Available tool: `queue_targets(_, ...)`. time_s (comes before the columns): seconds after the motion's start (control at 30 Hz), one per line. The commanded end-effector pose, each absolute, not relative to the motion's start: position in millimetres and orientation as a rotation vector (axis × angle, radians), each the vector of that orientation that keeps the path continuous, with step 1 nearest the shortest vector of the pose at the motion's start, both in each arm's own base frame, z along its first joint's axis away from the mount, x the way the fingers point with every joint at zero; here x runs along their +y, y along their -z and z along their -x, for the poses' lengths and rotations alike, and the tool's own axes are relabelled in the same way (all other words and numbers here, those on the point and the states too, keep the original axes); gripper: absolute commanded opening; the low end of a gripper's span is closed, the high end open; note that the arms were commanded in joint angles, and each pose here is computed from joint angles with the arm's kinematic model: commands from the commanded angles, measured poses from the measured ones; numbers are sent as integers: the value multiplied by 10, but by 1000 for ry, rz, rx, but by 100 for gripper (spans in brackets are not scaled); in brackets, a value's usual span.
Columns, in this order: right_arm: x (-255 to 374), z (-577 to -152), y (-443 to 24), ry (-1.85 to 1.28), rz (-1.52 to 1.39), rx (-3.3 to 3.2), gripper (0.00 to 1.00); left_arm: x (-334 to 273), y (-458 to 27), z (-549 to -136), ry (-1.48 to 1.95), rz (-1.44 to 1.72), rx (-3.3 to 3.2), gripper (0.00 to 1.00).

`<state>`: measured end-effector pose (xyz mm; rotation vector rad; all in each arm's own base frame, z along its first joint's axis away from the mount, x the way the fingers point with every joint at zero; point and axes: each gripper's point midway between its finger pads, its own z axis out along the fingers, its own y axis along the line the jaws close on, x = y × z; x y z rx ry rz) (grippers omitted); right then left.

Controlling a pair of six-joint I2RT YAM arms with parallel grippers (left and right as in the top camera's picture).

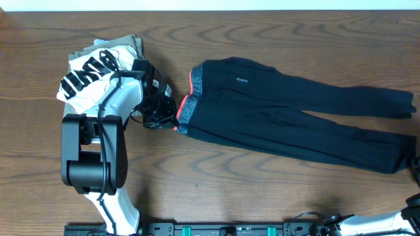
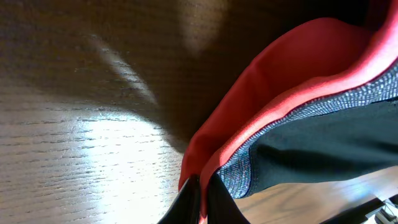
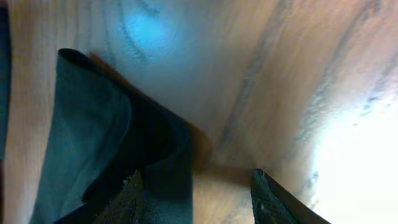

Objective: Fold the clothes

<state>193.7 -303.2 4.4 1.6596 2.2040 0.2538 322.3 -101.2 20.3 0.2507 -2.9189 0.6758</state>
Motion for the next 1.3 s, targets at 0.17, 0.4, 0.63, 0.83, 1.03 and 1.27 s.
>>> queue_targets(0.17,-2929,-1893,13,-416,-1687,2157,55,-969,-239,-3235,-671,-273,-2936,6)
queue_targets(0.4,-2919,-1860,-41,-507,-1704,2087,56,-969,-238,-3236,-671,-273,-2936,6)
queue_targets(0.63,-2928,-1804,-45,-520,-1725,2066,56,-969,-238,-3243,-673,-272,-2939,6)
queue_targets(0.83,-2889,-1989,-152,-599,-1574,2060,54,-971,-237,-3265,-677,-270,-2948,6)
queue_targets(1.03,-2861,-2020,-173,-612,-1517,2078,55,-971,-236,-3293,-682,-267,-2959,6)
queue_targets(1.27,-2858,-2016,-172,-614,-1521,2077,56,-972,-236,-3303,-684,-266,-2963,6)
